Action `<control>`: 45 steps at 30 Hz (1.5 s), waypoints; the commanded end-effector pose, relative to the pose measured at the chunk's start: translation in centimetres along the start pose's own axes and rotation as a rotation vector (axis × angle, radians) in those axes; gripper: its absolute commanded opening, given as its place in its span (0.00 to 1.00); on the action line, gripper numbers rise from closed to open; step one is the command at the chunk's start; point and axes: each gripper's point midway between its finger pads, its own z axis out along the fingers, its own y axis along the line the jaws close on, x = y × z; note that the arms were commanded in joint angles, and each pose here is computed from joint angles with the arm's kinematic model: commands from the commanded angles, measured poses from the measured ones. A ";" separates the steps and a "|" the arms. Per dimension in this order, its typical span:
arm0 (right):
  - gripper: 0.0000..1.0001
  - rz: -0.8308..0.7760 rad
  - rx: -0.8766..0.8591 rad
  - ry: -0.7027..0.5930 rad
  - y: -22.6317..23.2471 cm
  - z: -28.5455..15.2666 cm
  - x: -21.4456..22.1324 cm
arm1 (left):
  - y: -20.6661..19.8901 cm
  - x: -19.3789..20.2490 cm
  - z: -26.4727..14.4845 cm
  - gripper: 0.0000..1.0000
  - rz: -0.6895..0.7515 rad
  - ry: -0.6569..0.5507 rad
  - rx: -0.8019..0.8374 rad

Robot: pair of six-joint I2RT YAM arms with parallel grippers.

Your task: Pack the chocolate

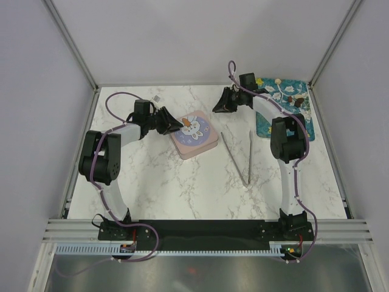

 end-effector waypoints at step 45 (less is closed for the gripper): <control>0.98 -0.184 0.417 -0.519 4.9 -26.8 13.1 | -13.9 8.5 -23.0 1.00 0.513 -0.194 0.170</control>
